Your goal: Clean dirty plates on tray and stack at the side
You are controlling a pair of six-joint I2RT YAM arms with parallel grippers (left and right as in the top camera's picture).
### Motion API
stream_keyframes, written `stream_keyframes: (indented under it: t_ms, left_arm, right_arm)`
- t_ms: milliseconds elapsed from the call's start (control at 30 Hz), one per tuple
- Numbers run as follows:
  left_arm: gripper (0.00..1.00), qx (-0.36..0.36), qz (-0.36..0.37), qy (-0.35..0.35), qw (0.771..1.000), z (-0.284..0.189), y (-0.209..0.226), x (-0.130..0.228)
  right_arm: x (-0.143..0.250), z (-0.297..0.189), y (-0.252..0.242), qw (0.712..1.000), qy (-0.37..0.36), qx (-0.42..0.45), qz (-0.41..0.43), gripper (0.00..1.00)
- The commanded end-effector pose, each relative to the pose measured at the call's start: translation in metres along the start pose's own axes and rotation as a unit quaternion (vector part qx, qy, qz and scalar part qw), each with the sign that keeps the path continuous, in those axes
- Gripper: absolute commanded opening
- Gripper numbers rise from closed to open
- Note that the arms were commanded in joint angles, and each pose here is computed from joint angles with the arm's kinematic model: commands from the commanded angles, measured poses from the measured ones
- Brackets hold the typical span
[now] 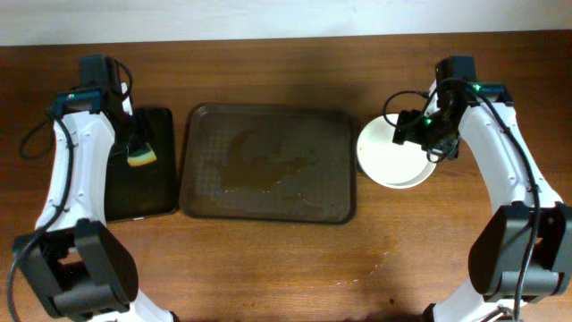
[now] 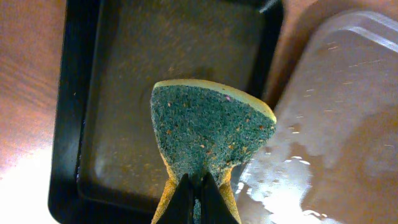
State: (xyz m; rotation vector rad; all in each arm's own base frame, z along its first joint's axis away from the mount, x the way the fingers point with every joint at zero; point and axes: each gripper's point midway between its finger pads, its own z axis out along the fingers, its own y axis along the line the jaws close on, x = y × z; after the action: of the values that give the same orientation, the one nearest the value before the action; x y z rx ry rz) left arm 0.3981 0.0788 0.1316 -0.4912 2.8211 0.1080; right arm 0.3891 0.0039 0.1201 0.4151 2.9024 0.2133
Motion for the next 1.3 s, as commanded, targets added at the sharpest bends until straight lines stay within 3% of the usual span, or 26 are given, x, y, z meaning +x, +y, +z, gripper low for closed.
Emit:
stream_keyframes:
  t_ms: [0, 100, 133, 167, 200, 233, 367, 500, 567, 733, 767, 867, 1000, 1133, 1267]
  left_arm:
    - [0.01, -0.054, 0.012, 0.047, 0.997, 0.044, 0.018, 0.016]
    - [0.02, -0.064, 0.014, 0.064, 0.996, 0.077, 0.019, 0.016]
    - [0.12, -0.064, 0.014, 0.063, 0.996, 0.084, 0.018, 0.015]
    - [0.58, -0.064, 0.014, 0.062, 0.996, 0.091, 0.018, 0.013]
    - [0.87, -0.063, 0.014, 0.061, 0.996, 0.091, 0.017, 0.013]
    - [0.99, -0.063, 0.014, 0.06, 0.996, 0.091, 0.017, 0.012]
    - [0.99, -0.025, 0.005, 0.058, 0.998, 0.075, 0.005, 0.009]
    - [0.99, 0.176, 0.002, -0.002, 0.984, 0.004, -0.059, -0.01]
    - [0.99, 0.215, 0.009, -0.029, 0.976, -0.024, -0.07, -0.015]
    - [0.99, 0.217, 0.011, -0.043, 0.975, -0.035, -0.069, -0.017]
    - [0.99, 0.217, 0.011, -0.043, 0.975, -0.035, -0.069, -0.017]
    - [0.99, 0.217, 0.011, -0.043, 0.975, -0.035, -0.069, -0.017]
    - [0.99, 0.217, 0.011, -0.043, 0.975, -0.035, -0.069, -0.017]
    - [0.99, 0.217, 0.011, -0.043, 0.975, -0.035, -0.069, -0.017]
    - [0.99, 0.217, 0.011, -0.043, 0.975, -0.035, -0.069, -0.017]
  right_arm:
    - [-0.014, -0.028, 0.016, 0.999, -0.029, -0.019, -0.017, 0.85]
    - [-0.017, -0.041, 0.018, 0.999, -0.032, -0.02, -0.019, 0.85]
    - [-0.016, -0.042, 0.018, 0.999, -0.031, -0.019, -0.019, 0.85]
    - [-0.013, -0.042, 0.017, 0.999, -0.024, -0.018, -0.025, 0.85]
    - [-0.012, -0.042, 0.017, 0.999, -0.021, -0.017, -0.026, 0.85]
    - [-0.01, -0.042, 0.016, 0.999, -0.018, -0.015, -0.027, 0.85]
    - [-0.011, -0.058, 0.017, 0.999, -0.038, -0.017, -0.029, 0.85]
    - [-0.02, -0.117, 0.024, 0.992, -0.118, -0.029, -0.038, 0.84]
    - [-0.016, -0.153, 0.027, 0.985, -0.164, -0.039, -0.046, 0.84]
    - [0.026, -0.244, 0.011, 0.96, -0.276, -0.019, -0.044, 0.86]
    - [0.037, -0.261, 0.008, 0.953, -0.299, -0.02, -0.044, 0.96]
    - [0.066, -0.302, 0.007, 0.932, -0.357, -0.042, -0.045, 0.98]
    - [0.092, -0.325, 0.018, 0.918, -0.383, -0.093, -0.055, 0.98]
    - [0.109, -0.318, -0.006, 0.928, -0.368, -0.035, -0.047, 0.98]
    - [0.101, -0.32, -0.019, 0.923, -0.385, 0.003, -0.03, 0.98]
